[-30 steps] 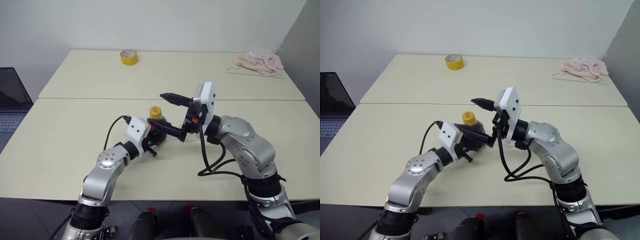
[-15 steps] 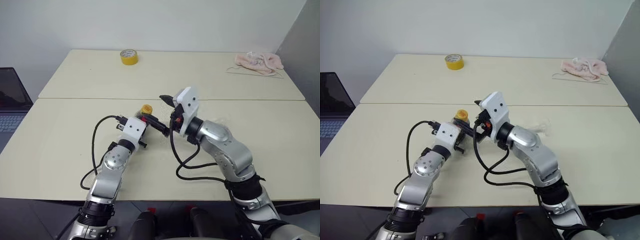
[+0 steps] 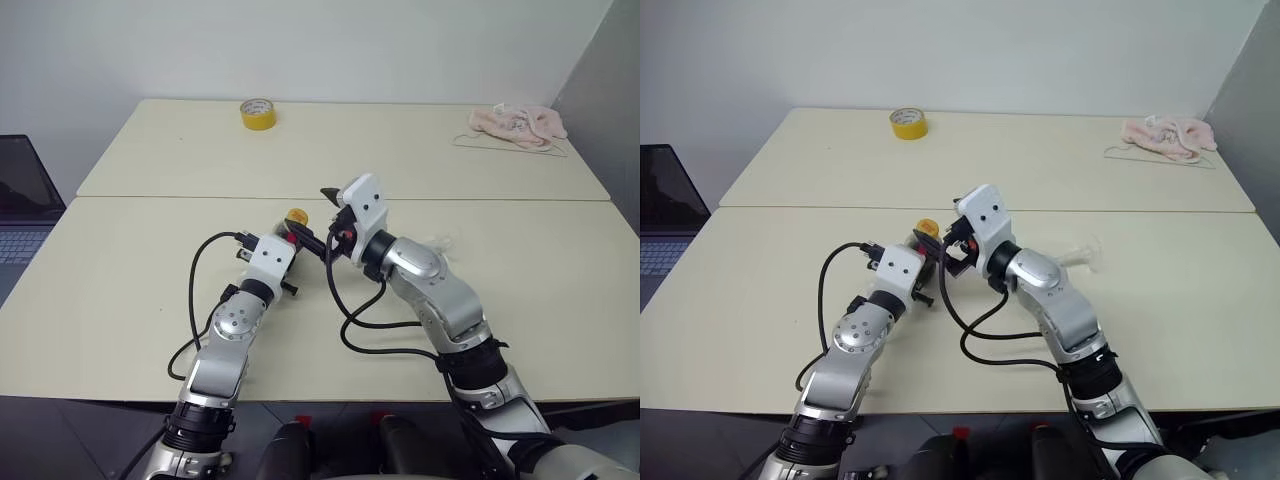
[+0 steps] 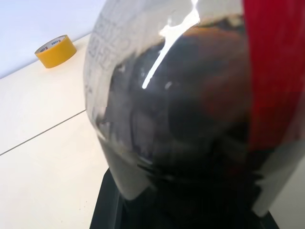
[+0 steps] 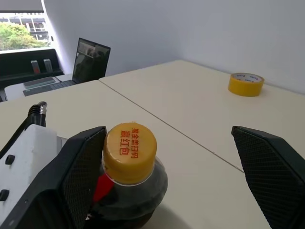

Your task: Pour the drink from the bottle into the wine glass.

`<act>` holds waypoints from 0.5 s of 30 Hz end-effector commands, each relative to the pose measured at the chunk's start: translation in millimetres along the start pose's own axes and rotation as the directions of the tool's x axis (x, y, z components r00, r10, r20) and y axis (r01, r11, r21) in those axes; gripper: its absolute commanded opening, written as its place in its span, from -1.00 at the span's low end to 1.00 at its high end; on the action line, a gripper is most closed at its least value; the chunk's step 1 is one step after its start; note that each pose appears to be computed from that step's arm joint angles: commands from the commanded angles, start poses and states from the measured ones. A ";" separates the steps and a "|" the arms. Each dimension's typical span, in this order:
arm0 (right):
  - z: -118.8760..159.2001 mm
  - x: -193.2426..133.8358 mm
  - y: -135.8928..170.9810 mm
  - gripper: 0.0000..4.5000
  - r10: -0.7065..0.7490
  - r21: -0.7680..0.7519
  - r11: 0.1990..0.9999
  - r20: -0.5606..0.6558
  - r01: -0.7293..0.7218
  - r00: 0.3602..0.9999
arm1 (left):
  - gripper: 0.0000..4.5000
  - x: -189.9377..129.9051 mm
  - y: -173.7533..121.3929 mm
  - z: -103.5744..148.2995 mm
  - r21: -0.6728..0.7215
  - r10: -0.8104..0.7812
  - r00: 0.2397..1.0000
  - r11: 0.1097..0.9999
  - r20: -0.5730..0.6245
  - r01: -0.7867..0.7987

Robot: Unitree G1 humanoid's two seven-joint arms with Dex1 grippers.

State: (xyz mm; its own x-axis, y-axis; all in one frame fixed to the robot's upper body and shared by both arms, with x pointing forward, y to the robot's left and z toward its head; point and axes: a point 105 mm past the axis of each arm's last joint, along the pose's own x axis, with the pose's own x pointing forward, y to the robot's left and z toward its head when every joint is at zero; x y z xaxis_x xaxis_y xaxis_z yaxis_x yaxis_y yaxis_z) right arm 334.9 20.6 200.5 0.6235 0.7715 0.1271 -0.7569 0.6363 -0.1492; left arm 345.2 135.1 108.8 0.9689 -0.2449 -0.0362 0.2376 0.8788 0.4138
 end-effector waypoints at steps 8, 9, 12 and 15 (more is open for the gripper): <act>-0.8 -17.9 -23.2 1.00 -0.081 -0.071 0.994 -0.018 0.079 0.997 | -0.61 2.4 9.9 20.0 -0.055 0.036 0.997 0.998 0.064 -0.033; -2.2 -19.4 -23.8 1.00 -0.082 -0.080 0.994 -0.025 0.080 0.996 | -0.61 2.8 10.5 21.7 -0.066 0.039 0.997 0.997 0.067 -0.035; -3.3 -24.0 -28.1 1.00 -0.099 -0.084 0.992 -0.033 0.096 0.995 | -0.62 3.3 12.4 27.5 -0.089 0.041 0.996 0.996 0.082 -0.033; -2.5 -31.1 -38.4 1.00 -0.135 -0.083 0.988 -0.036 0.132 0.990 | -0.62 2.3 13.6 30.4 -0.106 0.035 0.995 0.994 0.090 -0.026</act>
State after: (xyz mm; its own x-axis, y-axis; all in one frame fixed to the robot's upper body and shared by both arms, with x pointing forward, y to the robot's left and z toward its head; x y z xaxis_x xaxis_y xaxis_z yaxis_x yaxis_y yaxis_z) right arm 346.9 -22.8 183.5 0.7204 0.6914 0.0551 -0.6705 0.7146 -0.1996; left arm 350.4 140.1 112.9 0.9746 -0.2201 -0.0407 0.2214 0.9219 0.3178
